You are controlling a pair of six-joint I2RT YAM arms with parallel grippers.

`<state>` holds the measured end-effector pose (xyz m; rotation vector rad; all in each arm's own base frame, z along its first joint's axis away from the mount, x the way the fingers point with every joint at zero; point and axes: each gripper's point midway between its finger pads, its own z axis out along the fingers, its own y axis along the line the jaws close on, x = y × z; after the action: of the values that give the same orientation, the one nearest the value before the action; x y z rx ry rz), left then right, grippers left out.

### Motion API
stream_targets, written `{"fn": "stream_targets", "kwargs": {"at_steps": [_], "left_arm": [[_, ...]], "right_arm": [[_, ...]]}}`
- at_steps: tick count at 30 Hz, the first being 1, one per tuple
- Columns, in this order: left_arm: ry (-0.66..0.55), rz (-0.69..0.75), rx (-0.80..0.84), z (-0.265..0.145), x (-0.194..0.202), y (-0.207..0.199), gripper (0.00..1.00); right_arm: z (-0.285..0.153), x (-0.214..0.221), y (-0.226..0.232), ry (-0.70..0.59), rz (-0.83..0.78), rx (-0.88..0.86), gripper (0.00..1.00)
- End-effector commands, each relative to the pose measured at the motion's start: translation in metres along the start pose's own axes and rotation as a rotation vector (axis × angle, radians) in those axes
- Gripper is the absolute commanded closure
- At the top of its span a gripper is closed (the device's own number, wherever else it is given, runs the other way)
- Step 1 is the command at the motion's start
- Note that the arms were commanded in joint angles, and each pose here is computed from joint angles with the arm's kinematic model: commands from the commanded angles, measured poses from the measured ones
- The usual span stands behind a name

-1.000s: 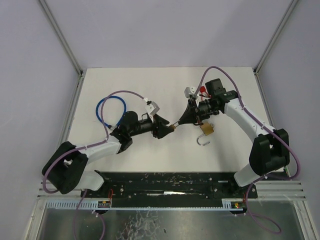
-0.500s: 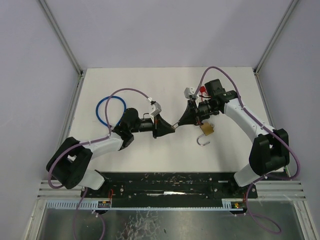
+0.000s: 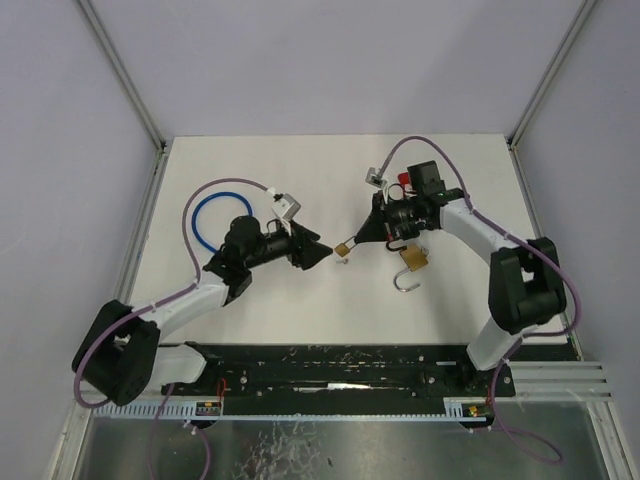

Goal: Lock with the key
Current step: Adjust the lock, then place the lock at the center of the board.

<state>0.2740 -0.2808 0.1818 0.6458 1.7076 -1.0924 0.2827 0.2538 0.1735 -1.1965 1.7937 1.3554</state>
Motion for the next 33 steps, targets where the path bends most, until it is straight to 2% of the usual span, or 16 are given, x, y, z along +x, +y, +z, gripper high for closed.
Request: {"fn": "stream_targets", "kwargs": {"at_steps": [1, 5, 10, 12, 14, 18, 21, 28, 33], "left_arm": [[-0.058, -0.048, -0.302, -0.024, -0.008, 0.042, 0.41], [-0.125, -0.094, -0.434, -0.043, -0.023, 0.055, 0.41], [-0.129, -0.095, -0.425, -0.049, -0.034, 0.047, 0.4], [-0.132, -0.099, -0.418, -0.049, -0.036, 0.045, 0.4], [-0.142, -0.102, -0.408, -0.048, -0.038, 0.043, 0.4], [-0.153, -0.102, -0.392, -0.045, -0.046, 0.041, 0.4], [-0.155, -0.097, -0.399, -0.044, -0.054, 0.041, 0.4], [-0.241, -0.061, -0.441, -0.054, -0.084, 0.04, 0.4], [-0.286, -0.066, -0.441, -0.056, -0.092, 0.039, 0.35]], "right_arm": [[0.018, -0.001, -0.061, -0.038, 0.303, 0.16, 1.0], [0.038, 0.012, -0.097, -0.022, 0.504, 0.191, 0.99], [0.058, 0.031, -0.119, 0.047, 0.619, 0.19, 0.96], [0.062, 0.04, -0.122, 0.064, 0.634, 0.202, 0.91], [0.063, 0.05, -0.126, 0.085, 0.646, 0.221, 0.81], [0.052, 0.059, -0.138, 0.172, 0.558, 0.311, 0.53], [0.031, 0.047, -0.151, 0.229, 0.445, 0.408, 0.4], [-0.031, 0.011, -0.172, 0.234, 0.263, 0.557, 0.36], [-0.073, 0.011, -0.205, 0.27, 0.205, 0.745, 0.36]]}}
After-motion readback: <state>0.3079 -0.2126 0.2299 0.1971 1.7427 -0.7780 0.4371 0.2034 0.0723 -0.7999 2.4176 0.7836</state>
